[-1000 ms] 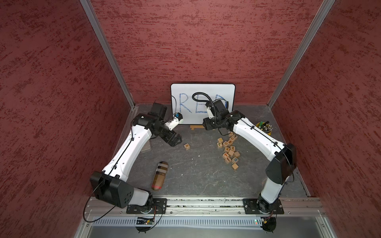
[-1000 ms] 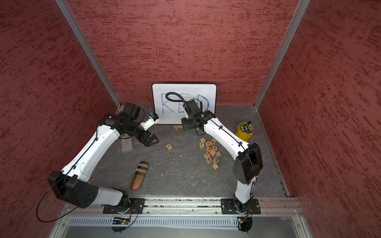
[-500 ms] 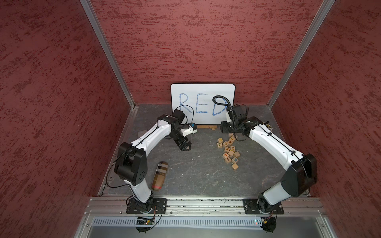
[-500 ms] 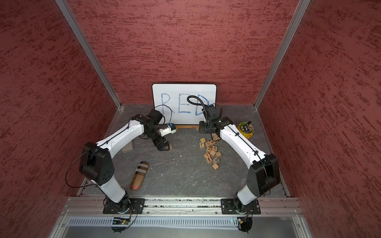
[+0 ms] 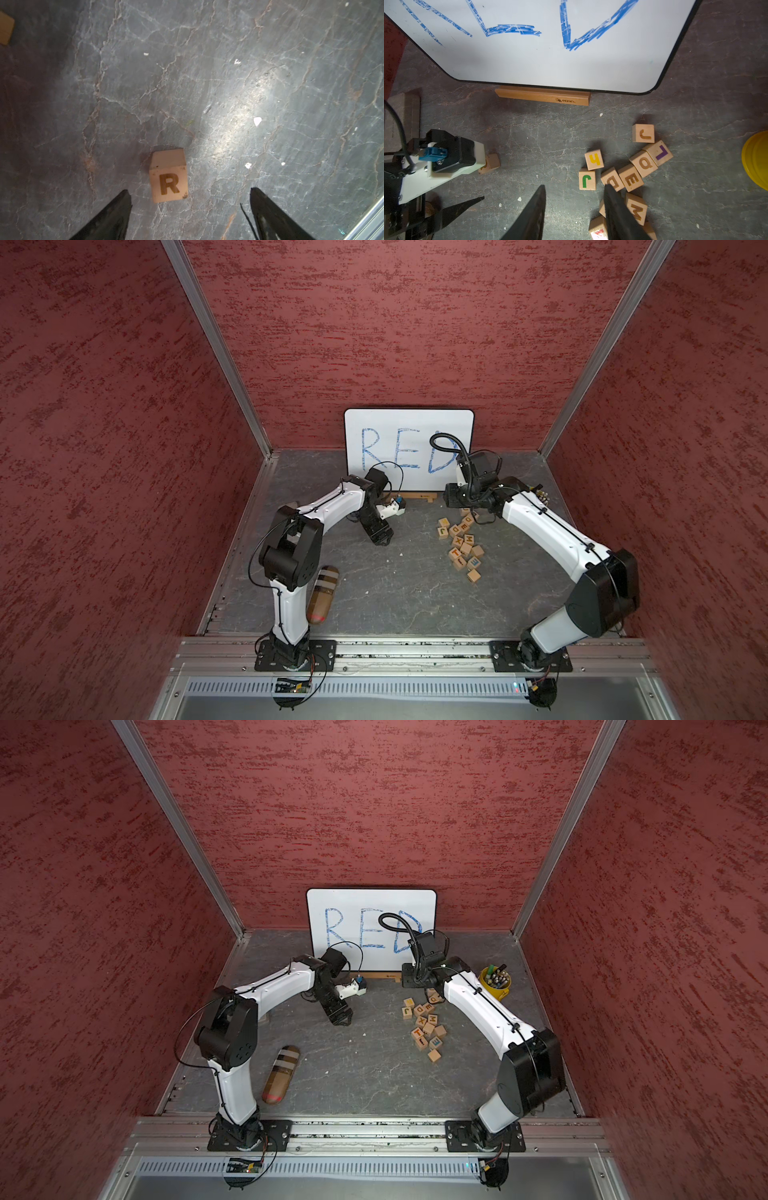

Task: Assemble the uppercase word "red" with letter blocks
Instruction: Pick up the letter block from the center of the board.

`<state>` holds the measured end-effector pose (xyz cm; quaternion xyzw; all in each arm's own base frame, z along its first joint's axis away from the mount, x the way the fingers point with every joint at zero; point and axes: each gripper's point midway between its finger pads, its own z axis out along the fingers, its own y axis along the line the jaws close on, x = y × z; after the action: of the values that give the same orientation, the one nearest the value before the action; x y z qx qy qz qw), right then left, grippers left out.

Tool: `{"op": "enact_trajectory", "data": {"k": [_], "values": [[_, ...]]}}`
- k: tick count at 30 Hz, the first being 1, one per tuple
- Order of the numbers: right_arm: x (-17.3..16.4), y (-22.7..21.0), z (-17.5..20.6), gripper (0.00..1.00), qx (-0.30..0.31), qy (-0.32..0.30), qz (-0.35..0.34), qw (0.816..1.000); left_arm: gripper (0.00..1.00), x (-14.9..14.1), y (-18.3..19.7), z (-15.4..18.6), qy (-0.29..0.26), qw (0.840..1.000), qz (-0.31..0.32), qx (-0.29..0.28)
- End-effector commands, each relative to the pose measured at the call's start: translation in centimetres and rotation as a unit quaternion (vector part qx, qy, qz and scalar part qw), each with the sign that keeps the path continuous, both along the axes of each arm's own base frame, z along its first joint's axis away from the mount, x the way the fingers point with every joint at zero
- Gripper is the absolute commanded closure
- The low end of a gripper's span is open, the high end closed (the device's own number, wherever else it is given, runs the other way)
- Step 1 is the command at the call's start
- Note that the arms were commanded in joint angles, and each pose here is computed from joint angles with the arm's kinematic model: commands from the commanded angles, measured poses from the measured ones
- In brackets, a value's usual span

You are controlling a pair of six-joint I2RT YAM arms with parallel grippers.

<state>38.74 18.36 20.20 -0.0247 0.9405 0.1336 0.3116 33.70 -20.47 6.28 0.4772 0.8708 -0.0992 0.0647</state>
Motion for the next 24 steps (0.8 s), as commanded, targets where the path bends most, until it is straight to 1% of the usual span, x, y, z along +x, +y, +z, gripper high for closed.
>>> {"op": "enact_trajectory", "data": {"k": [1,5,7,9,14,20,22,24], "values": [[0.6,0.0,0.2,0.53,0.012,-0.012,-0.001,1.0,0.1,0.6,0.3,0.3,0.001,1.0,0.003,0.0],[0.8,0.0,-0.4,0.53,0.012,-0.01,0.0,1.0,0.16,1.0,0.6,-0.3,-0.002,1.0,0.0,0.012],[0.8,0.0,-0.7,0.53,0.014,-0.007,0.001,1.0,0.22,0.9,0.6,-0.6,0.004,1.0,-0.002,0.015],[0.8,0.0,-1.0,0.53,0.012,-0.005,0.002,1.0,0.23,0.7,0.6,-1.0,0.014,1.0,0.0,0.017],[1.0,-0.3,-1.3,0.53,0.01,-0.005,0.002,1.0,0.31,0.3,0.5,-1.5,0.021,1.0,0.0,0.022],[1.2,-0.4,-1.7,0.53,0.009,-0.004,0.007,1.0,0.34,0.9,0.5,-1.9,0.007,0.999,0.009,0.035],[1.2,-0.4,-2.0,0.54,0.007,-0.002,0.009,1.0,0.34,0.8,0.4,-2.1,0.01,0.999,0.008,0.037],[1.2,-0.6,-2.2,0.54,0.004,0.0,0.009,1.0,0.37,0.5,0.4,-2.4,0.012,0.999,0.006,0.043]]}}
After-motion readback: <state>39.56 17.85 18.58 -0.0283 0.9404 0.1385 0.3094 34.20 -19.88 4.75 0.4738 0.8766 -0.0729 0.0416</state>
